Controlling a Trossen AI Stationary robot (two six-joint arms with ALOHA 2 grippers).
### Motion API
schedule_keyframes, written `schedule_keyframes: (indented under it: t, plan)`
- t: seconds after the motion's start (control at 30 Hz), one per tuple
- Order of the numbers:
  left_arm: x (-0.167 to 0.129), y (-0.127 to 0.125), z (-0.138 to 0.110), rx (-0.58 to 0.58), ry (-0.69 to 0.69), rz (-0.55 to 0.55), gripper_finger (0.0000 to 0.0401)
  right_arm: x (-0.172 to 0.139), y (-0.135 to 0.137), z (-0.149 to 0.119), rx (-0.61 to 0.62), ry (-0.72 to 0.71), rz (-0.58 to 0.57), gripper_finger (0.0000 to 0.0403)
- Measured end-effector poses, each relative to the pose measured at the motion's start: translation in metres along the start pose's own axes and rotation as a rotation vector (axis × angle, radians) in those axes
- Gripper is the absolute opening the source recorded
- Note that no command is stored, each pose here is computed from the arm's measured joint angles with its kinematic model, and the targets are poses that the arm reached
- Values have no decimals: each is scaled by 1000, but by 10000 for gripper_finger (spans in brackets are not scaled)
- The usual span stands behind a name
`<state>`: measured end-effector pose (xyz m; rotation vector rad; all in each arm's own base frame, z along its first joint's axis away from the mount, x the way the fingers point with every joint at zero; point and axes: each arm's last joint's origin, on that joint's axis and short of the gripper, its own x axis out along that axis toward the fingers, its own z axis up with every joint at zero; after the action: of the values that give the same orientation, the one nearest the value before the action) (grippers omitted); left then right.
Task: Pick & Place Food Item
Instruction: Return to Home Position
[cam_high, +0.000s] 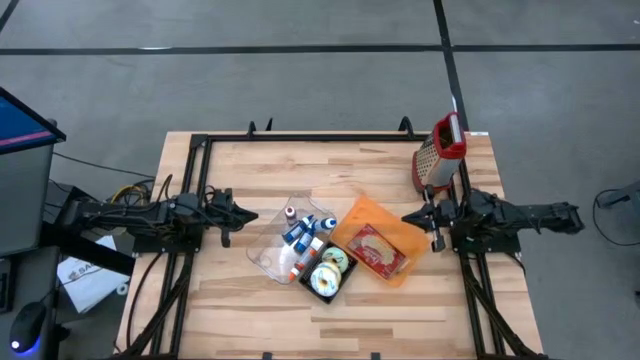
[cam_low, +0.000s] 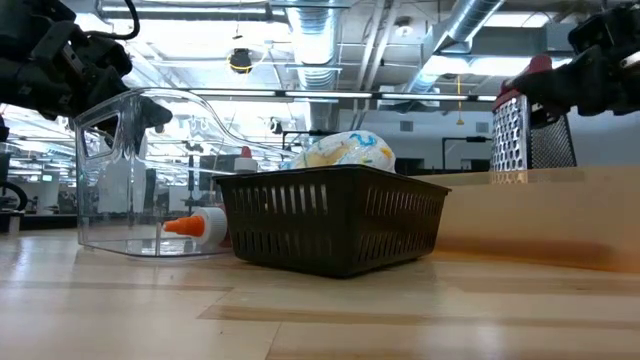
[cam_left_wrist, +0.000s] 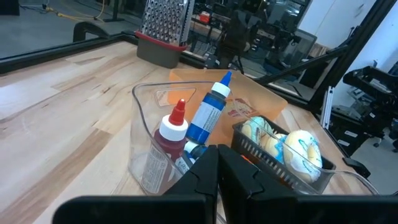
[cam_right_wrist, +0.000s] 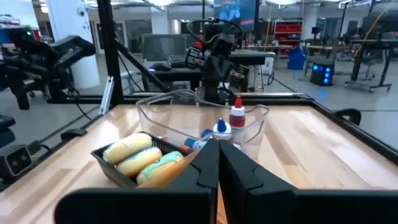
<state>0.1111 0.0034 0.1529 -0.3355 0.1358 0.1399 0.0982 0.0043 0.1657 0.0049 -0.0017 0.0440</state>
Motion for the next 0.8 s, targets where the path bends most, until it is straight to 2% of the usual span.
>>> schedule_keyframes:
  t: [0.1,0.27,0.37,0.8]
  plan:
    - [0,0,0,0,3,1,2,0,-1,0,44,2,-6,0]
    - [0,0,0,1,5,1,2,0,-1,3,320,-21,-3,0]
    - [0,0,0,1,5,1,2,0,-1,3,416,-23,-2,0]
    - [0,0,0,1,7,-3,2,0,-1,3,440,-24,-1,0]
